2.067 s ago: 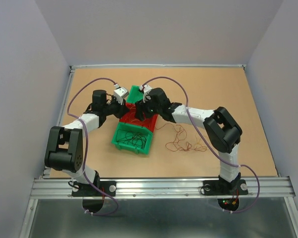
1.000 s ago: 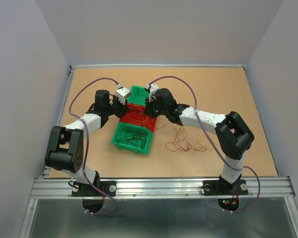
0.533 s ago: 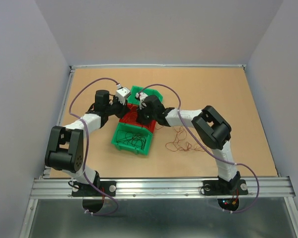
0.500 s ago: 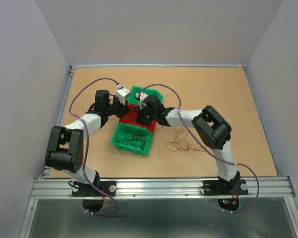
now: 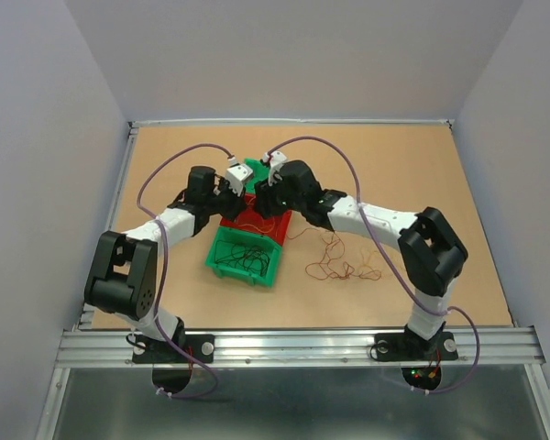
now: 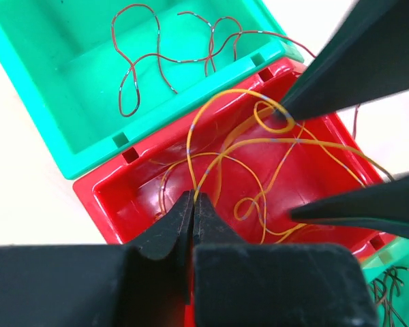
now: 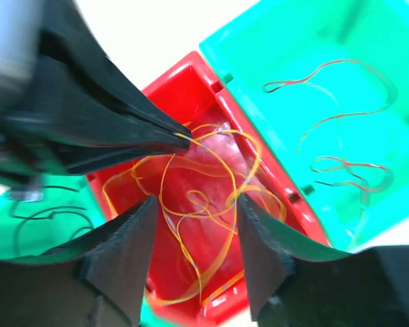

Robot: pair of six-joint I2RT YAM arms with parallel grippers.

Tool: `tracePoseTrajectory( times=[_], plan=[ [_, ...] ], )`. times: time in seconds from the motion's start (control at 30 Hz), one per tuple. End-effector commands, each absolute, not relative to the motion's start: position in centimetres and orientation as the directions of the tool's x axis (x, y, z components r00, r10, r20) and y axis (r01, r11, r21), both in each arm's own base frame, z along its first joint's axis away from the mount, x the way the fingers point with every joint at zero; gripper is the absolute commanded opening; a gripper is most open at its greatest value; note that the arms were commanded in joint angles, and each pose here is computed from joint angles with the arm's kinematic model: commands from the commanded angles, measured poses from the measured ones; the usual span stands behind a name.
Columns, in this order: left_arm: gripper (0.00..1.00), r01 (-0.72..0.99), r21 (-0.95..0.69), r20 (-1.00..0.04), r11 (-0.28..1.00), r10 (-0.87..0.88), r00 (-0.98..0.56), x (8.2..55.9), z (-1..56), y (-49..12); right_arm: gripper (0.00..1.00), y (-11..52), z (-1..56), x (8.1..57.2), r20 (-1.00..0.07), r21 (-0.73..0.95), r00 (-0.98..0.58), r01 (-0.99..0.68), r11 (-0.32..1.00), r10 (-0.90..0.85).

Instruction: Untangle the cables

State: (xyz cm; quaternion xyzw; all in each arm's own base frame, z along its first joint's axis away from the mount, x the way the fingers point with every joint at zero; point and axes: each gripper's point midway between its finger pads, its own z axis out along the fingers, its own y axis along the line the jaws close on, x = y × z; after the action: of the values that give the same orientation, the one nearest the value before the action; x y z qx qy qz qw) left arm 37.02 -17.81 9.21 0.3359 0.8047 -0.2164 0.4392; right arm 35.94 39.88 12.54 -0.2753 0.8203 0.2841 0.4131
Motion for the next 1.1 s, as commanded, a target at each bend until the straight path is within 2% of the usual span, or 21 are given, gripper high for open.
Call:
tracePoseTrajectory(
  times=[0.0,0.1,0.17,0.23,0.43,0.47,0.53,0.57,0.67,0.73,1.0,1.03,1.07],
  plan=[
    [0.07,0.712,0.04,-0.856,0.701,0.391,-0.338,37.9,11.0,-18.0,0.59,37.5,14.9,35.9,-0.87,0.188,-0.461,-0.638,0.747,-0.175],
    [0.08,0.698,0.083,-0.836,0.712,0.43,-0.339,37.9,10.7,-18.2,0.63,35.2,15.3,35.1,-0.873,0.175,-0.462,-0.595,0.785,-0.155],
    [0.08,0.692,0.096,-0.828,0.715,0.443,-0.343,37.8,10.6,-18.1,0.63,33.1,14.4,34.2,-0.865,0.163,-0.48,-0.545,0.822,-0.147],
    [0.09,0.683,0.11,-0.816,0.722,0.458,-0.353,37.8,10.1,-18.0,0.63,31.4,15.7,33.6,-0.881,0.16,-0.461,-0.509,0.846,-0.111],
    [0.11,0.672,0.164,-0.759,0.722,0.528,-0.381,37.9,8.1,-18.5,0.74,26.0,12.6,31.2,-0.857,0.144,-0.512,-0.357,0.923,-0.064],
    [0.11,0.671,0.165,-0.756,0.723,0.53,-0.385,37.9,7.9,-18.6,0.8,25.4,11.9,30.9,-0.846,0.154,-0.531,-0.325,0.933,-0.045],
    [0.17,0.665,0.17,-0.759,0.727,0.527,-0.382,38.0,8.0,-18.6,0.86,23.3,10.7,30.4,-0.834,0.124,-0.55,-0.246,0.961,-0.032],
    [0.24,0.662,0.175,-0.766,0.729,0.523,-0.373,38.0,8.4,-18.5,0.91,22.4,10.1,30.0,-0.821,0.122,-0.571,-0.205,0.971,-0.017],
    [0.31,0.661,0.187,-0.776,0.726,0.522,-0.354,37.9,9.0,-18.4,1.0,20.2,8.9,29.1,-0.798,0.083,-0.602,-0.117,0.99,-0.004],
    [0.35,0.648,0.204,-0.786,0.734,0.517,-0.338,37.8,9.9,-18.1,1.0,19.3,8.2,28.8,-0.785,0.048,-0.619,-0.084,0.995,-0.014],
    [0.38,0.641,0.221,-0.803,0.736,0.51,-0.308,37.1,10.8,-17.7,0.99,19.1,3.2,28.3,-0.672,-0.067,-0.734,-0.075,0.995,-0.101],
    [0.38,0.642,0.22,-0.804,0.735,0.509,-0.308,37.0,10.7,-17.7,0.97,18.9,2.2,28.2,-0.651,-0.091,-0.751,-0.072,0.993,-0.114],
    [0.38,0.638,0.223,-0.806,0.737,0.507,-0.305,36.9,10.9,-17.5,0.9,18.7,1.6,28.0,-0.636,-0.101,-0.764,-0.064,0.993,-0.114]
  ],
)
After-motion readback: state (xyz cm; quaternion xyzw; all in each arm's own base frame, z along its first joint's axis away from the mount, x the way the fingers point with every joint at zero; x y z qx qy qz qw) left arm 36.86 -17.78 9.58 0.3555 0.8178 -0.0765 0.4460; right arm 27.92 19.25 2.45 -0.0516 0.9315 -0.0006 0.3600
